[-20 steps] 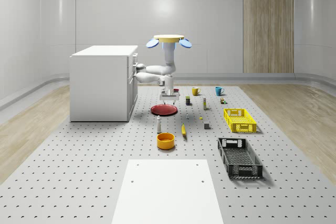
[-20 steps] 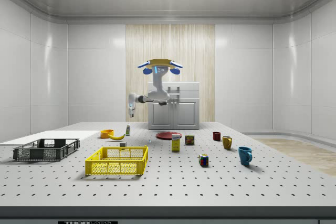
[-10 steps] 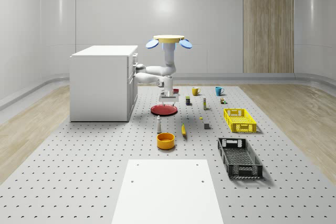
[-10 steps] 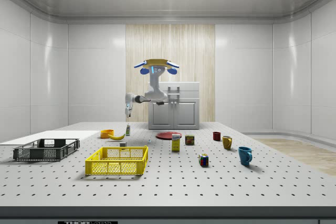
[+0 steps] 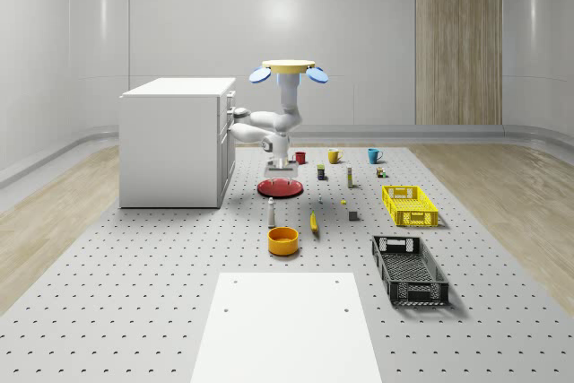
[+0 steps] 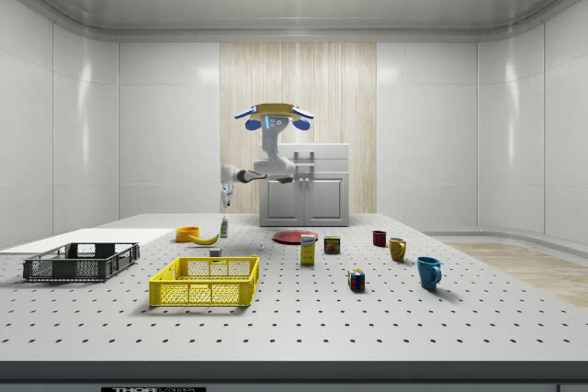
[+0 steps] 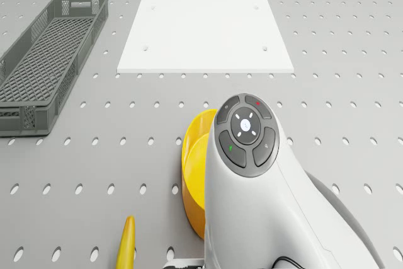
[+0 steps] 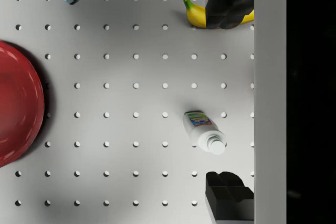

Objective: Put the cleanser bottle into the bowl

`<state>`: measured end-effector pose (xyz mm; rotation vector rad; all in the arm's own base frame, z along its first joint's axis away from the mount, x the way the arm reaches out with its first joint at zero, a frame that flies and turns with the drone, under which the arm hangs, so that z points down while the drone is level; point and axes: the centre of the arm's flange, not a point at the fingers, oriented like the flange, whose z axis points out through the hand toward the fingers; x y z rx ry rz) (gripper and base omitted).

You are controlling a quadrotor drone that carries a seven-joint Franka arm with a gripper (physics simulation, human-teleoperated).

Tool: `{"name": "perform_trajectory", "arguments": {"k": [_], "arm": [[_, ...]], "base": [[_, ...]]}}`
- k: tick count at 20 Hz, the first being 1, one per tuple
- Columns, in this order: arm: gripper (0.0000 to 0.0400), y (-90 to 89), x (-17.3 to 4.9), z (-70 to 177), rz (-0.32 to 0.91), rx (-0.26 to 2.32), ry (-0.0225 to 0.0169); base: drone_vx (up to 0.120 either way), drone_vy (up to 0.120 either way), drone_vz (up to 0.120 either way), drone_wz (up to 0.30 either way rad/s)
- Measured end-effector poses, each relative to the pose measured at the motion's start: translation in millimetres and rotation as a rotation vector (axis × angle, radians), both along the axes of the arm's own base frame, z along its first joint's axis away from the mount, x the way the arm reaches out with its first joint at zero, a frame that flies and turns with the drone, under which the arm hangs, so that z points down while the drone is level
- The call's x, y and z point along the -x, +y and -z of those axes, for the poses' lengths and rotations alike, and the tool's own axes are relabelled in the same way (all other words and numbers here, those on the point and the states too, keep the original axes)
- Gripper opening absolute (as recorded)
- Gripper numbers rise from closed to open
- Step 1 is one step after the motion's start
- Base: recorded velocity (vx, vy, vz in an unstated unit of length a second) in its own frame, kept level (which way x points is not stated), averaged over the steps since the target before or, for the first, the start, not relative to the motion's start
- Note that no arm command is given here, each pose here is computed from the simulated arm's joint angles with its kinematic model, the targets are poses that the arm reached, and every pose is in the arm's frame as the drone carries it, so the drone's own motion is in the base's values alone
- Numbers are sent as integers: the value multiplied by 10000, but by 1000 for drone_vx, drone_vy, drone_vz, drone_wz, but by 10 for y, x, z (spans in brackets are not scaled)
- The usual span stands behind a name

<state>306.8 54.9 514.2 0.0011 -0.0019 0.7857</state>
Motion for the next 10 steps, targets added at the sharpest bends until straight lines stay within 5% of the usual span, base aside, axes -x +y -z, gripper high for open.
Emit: {"name": "perform_trajectory", "arguments": {"k": [6,8,10], "arm": [[400,254,-4,-281,-2,-1,0],[400,305,-39,-362,-3,-2,1],[400,343,-98,-422,-3,-2,1]], "base": [[0,0,0,0],[0,0,0,0],[0,0,0,0]]}}
